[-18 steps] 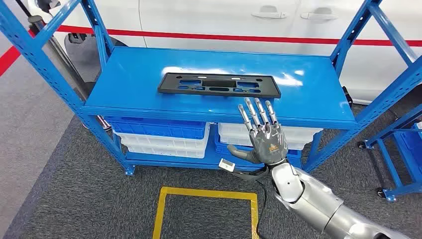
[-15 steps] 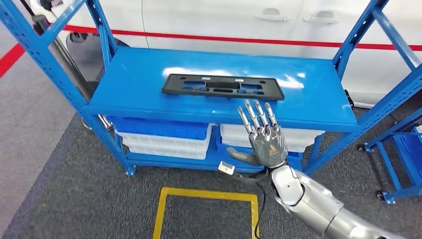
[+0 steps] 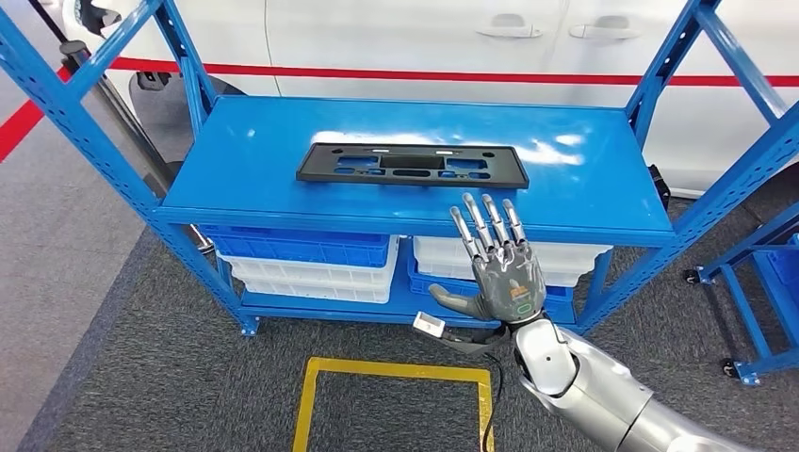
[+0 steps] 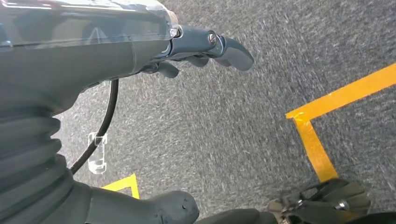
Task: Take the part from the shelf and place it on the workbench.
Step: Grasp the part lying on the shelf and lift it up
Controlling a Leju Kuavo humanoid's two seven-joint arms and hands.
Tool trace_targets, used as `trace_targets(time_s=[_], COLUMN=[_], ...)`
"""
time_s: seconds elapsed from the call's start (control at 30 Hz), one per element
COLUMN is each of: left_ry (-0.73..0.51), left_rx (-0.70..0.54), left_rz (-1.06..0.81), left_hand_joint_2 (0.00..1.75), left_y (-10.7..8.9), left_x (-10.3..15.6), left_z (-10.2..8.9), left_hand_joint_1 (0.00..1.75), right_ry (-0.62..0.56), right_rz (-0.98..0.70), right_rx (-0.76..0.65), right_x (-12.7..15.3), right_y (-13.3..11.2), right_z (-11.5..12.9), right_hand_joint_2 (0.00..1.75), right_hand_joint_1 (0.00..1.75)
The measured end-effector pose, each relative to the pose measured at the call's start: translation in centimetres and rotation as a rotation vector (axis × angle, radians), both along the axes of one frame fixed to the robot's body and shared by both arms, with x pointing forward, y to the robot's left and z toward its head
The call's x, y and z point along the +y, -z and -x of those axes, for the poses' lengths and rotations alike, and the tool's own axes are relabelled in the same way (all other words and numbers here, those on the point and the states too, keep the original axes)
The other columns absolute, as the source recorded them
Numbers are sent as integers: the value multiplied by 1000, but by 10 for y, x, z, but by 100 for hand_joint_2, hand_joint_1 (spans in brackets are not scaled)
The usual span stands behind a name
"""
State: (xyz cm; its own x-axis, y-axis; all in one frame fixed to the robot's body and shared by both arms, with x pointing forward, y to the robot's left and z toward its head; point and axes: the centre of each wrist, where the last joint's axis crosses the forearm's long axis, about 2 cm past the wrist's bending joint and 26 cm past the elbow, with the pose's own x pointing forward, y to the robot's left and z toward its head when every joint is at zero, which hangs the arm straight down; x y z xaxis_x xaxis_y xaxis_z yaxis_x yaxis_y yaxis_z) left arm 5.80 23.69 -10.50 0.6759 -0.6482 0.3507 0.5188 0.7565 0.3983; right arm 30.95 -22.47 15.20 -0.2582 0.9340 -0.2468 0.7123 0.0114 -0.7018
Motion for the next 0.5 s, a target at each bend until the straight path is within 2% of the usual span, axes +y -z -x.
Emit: trace_targets(time_s=[0.2, 0.33, 0.43, 0.5], left_ry=[-8, -43, -40, -37], left_rx=[-22, -155, -221, -236], left_rz=[38, 196, 262, 291], left_hand_joint_2=[175, 175, 175, 175], left_y=[1, 0, -1, -2], left_x=[1, 0, -6, -10], left_z=[2, -2, -8, -11], left_hand_joint_1=[0, 0, 0, 0], right_ry=[-99, -173, -179, -169], right_rz=[-11, 5, -15, -32], right_rx=[16, 2, -13, -18], right_x=[14, 14, 11, 9], right_y=[1, -7, -13, -15], right_z=[20, 27, 30, 31], right_hand_joint_2=[0, 0, 0, 87], right_hand_joint_1=[0, 0, 0, 0])
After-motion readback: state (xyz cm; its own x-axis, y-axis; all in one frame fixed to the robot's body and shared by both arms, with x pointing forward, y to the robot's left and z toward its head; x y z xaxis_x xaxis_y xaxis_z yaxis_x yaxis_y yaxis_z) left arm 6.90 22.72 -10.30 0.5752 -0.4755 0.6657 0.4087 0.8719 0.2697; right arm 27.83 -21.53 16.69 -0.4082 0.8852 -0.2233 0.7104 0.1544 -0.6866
